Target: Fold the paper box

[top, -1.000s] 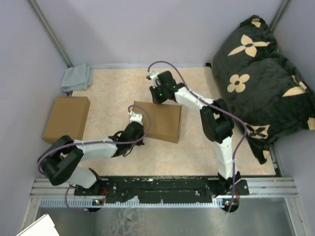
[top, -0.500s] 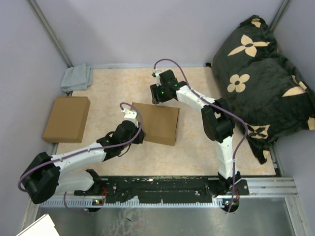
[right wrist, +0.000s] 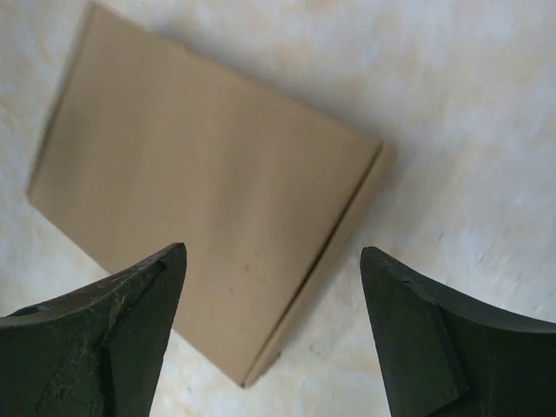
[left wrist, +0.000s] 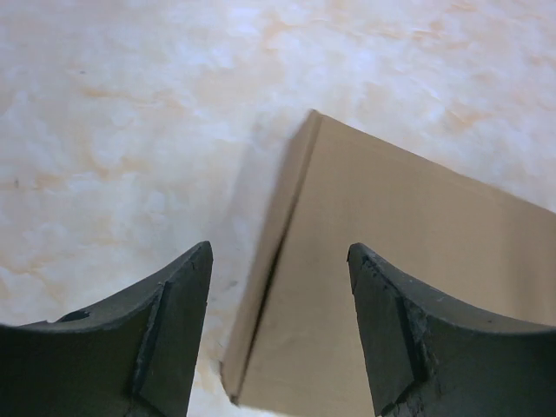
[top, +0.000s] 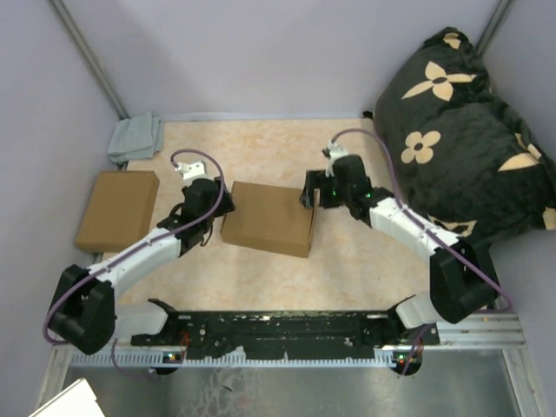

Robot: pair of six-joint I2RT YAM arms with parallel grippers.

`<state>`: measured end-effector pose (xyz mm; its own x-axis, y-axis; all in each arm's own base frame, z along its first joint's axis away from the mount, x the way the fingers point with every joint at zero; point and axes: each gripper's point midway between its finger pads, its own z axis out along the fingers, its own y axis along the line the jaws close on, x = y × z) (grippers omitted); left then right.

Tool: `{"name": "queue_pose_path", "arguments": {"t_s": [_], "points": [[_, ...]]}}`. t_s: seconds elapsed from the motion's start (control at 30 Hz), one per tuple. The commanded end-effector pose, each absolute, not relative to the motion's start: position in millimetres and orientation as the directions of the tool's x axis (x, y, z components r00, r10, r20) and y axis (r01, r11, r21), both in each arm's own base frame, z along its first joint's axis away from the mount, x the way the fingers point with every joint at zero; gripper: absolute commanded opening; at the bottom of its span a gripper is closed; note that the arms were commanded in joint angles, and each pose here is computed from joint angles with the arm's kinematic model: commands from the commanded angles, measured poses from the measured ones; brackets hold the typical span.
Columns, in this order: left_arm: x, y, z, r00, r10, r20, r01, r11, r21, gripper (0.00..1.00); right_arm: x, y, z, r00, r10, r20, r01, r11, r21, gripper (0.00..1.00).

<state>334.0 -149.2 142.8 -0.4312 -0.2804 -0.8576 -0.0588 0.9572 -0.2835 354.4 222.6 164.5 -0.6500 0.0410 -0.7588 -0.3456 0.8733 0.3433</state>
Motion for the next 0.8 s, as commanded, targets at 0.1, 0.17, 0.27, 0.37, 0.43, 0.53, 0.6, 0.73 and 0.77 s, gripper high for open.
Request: {"name": "queue_pose_path", "arguments": {"t_s": [0.1,0.17,0.27,0.37,0.43,0.53,0.6,0.73,0.77], "points": [[351.5,-139.4,113.9,-0.501,-0.261,-0.825,-0.090,0.964,-0.251,0.70,307.0,222.4,118.1,-0.733,0.086,-0.675,-0.318,0.834,0.452,0.82],[351.9,-142.5,108.2,-0.508,-0.262,-0.820,-0.080,0.963,-0.258,0.70,304.4,221.1,110.2,-0.745,0.071,-0.663,-0.316,0.838,0.445,0.82],[351.2,-146.5,98.2,-0.524,-0.255,-0.813,-0.062,0.963,-0.262,0.69,304.0,222.8,100.6,-0.760,0.058,-0.647,-0.316,0.838,0.445,0.82],[347.9,-148.4,83.7,-0.557,-0.240,-0.795,-0.057,0.966,-0.252,0.67,305.5,226.6,92.0,-0.775,0.048,-0.630,-0.316,0.834,0.452,0.82],[344.0,-149.7,74.4,-0.582,-0.234,-0.779,-0.053,0.967,-0.251,0.66,307.4,229.2,87.7,-0.782,0.043,-0.622,-0.317,0.832,0.456,0.82],[337.1,-150.4,64.4,-0.612,-0.230,-0.757,-0.052,0.966,-0.251,0.64,310.0,232.7,82.6,-0.793,0.033,-0.609,-0.318,0.830,0.459,0.81],[333.1,-150.2,59.5,-0.624,-0.229,-0.747,-0.052,0.966,-0.252,0.63,310.4,234.4,80.6,-0.796,0.028,-0.604,-0.320,0.828,0.460,0.81],[328.6,-153.6,55.4,-0.640,-0.223,-0.735,-0.033,0.964,-0.264,0.60,310.6,236.0,78.4,-0.802,0.022,-0.597,-0.321,0.827,0.461,0.80],[327.2,-154.7,53.7,-0.647,-0.222,-0.729,-0.029,0.963,-0.267,0.60,310.5,236.7,78.3,-0.802,0.020,-0.596,-0.322,0.827,0.461,0.80]]}}
